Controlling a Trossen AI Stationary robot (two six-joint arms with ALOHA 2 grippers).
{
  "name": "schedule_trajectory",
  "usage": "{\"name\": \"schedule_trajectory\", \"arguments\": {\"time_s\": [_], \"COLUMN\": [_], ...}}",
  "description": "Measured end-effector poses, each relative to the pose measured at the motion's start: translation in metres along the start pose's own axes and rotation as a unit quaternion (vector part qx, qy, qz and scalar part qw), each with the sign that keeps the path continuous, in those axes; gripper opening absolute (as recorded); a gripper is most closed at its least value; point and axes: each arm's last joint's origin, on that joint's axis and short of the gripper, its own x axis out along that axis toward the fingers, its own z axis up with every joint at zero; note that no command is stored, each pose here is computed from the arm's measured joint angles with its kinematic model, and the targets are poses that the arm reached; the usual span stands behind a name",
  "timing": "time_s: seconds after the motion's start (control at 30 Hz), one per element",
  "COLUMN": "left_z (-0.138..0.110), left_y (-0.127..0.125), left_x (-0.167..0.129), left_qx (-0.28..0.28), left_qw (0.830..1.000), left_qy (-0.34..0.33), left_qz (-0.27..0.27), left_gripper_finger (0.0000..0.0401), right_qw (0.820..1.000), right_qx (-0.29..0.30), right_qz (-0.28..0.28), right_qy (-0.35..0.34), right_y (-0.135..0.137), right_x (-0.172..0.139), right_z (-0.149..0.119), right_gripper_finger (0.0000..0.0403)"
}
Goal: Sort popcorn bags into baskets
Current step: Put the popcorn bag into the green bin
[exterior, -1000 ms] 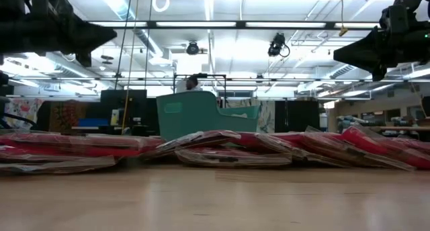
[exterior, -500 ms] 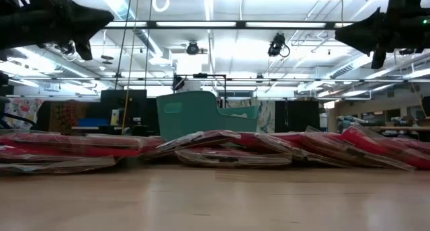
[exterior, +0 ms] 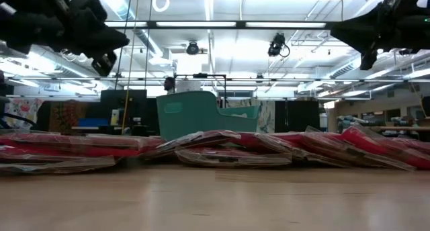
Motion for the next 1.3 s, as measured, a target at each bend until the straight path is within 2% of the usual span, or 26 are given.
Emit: {"name": "schedule_trajectory", "arguments": {"time_s": [0.2,0.37,0.5,0.63,0.83,1.07,1.3], "left_z": [-0.006,-0.014,-0.019,-0.028,-0.032,-0.026,-0.029], "left_y": [-0.022,-0.049,-0.071,-0.088,-0.108,-0.133,-0.164], "left_x": [0.023,0.042,0.057,0.072,0.102,0.139,0.168], "left_qx": [0.029,0.052,0.084,0.125,0.143,0.175,0.222], "left_qw": [0.996,0.992,0.987,0.974,0.953,0.925,0.904], "left_qy": [0.069,0.108,0.135,0.183,0.255,0.316,0.325], "left_qz": [-0.049,-0.043,-0.011,0.041,0.081,0.116,0.167], "left_gripper_finger": [0.0044,0.0096,0.0149,0.0183,0.0192,0.0192,0.0192], "right_qw": [0.999,0.998,0.997,0.997,0.996,0.996,0.995], "right_qx": [-0.032,-0.057,-0.057,-0.024,-0.026,-0.035,-0.064], "right_qz": [-0.006,-0.008,0.003,0.059,0.077,0.07,0.072], "right_qy": [0.014,0.032,0.048,0.035,0.02,0.04,0.042], "right_y": [0.002,0.002,0.004,0.01,0.016,0.019,0.026], "right_x": [0.007,0.01,0.012,0.014,0.019,0.023,0.033], "right_z": [-0.005,-0.01,-0.014,-0.011,-0.011,-0.017,-0.011], "right_gripper_finger": [0.0078,0.0078,0.0078,0.0079,0.008,0.008,0.008]}}
